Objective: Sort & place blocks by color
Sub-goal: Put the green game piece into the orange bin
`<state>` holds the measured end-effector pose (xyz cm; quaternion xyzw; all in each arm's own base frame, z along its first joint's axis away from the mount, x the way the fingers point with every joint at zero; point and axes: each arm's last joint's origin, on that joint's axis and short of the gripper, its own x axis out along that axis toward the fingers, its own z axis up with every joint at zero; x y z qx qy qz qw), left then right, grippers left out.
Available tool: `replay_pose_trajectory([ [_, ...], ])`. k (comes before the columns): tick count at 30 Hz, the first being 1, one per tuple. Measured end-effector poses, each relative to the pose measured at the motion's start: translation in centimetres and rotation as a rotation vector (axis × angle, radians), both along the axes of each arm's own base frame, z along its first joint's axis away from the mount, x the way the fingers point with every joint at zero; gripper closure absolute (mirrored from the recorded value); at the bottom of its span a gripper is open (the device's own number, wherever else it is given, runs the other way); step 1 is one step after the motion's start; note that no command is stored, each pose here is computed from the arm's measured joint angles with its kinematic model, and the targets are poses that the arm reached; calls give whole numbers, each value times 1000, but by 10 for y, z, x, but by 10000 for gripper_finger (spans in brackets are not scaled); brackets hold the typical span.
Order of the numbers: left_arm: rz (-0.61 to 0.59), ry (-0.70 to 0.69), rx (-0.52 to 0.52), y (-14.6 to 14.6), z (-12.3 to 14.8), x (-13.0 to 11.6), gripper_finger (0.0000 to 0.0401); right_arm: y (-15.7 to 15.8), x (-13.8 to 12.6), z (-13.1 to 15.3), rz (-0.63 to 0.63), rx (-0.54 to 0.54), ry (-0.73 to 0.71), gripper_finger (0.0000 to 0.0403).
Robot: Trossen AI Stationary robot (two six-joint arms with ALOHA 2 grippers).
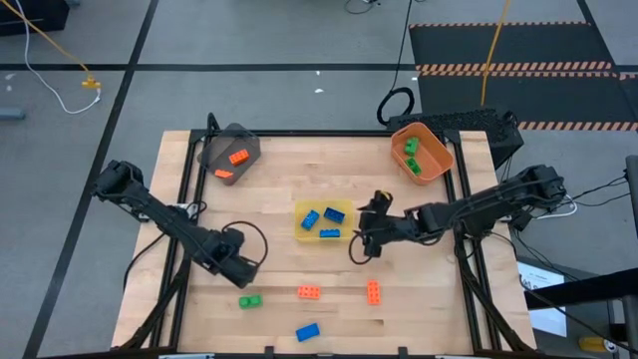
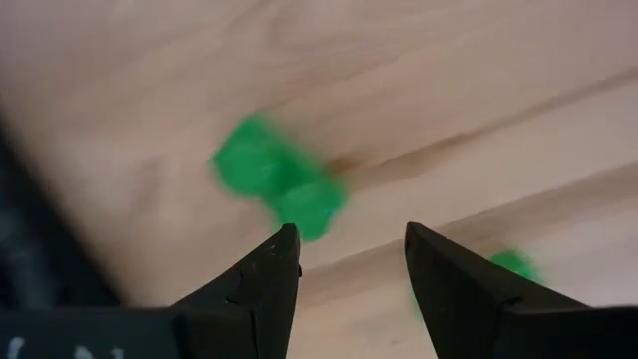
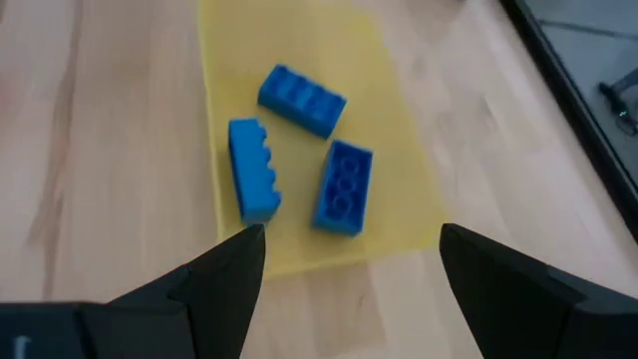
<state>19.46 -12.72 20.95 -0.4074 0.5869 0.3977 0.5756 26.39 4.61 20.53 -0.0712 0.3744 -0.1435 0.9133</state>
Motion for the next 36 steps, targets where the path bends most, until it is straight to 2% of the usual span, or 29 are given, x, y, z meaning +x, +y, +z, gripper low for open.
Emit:
replay_pose_trajectory([
  [4, 57, 89, 3, 2, 0, -7, 220, -5, 1, -7, 2, -8, -48, 113],
  [9, 69, 77, 7, 2, 0, -6, 220, -11, -3, -15, -2, -26, -14, 113],
  [15, 133, 131, 24, 6, -11, -14, 219, -17, -4, -17, -19, -26, -37, 113],
  [26, 158, 72, -3, 8, -36, -17, 219, -16, -4, -17, -22, -15, -45, 113],
  [32, 159, 53, 34, 11, -45, -19, 219, -16, -5, -17, -37, 20, -46, 113],
  [36, 156, 47, 14, 15, -65, -25, 219, -15, -4, -18, -28, 61, -52, 113],
])
